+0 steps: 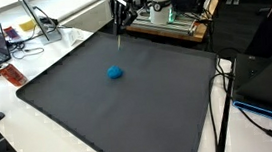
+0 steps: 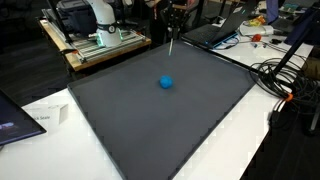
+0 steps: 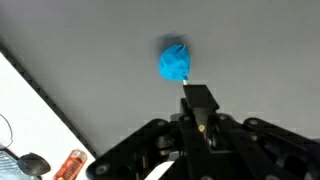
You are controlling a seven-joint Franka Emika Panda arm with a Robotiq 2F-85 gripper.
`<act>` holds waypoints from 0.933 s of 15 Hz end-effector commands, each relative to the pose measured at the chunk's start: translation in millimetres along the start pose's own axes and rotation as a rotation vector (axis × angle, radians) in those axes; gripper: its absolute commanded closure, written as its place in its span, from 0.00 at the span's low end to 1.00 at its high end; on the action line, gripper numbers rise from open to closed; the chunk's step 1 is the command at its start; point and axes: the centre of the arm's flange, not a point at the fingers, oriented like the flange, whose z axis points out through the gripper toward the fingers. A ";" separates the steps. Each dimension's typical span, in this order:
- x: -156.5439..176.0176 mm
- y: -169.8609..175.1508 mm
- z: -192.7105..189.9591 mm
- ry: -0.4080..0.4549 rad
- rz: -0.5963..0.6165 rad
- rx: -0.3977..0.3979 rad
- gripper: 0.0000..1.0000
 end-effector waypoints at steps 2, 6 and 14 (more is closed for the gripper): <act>-0.9 -13.5 -6.7 0.006 -0.016 -0.013 0.87; 0.7 -20.1 -5.4 0.003 -0.023 -0.015 0.87; 18.2 -82.0 -12.3 0.059 -0.017 -0.149 0.97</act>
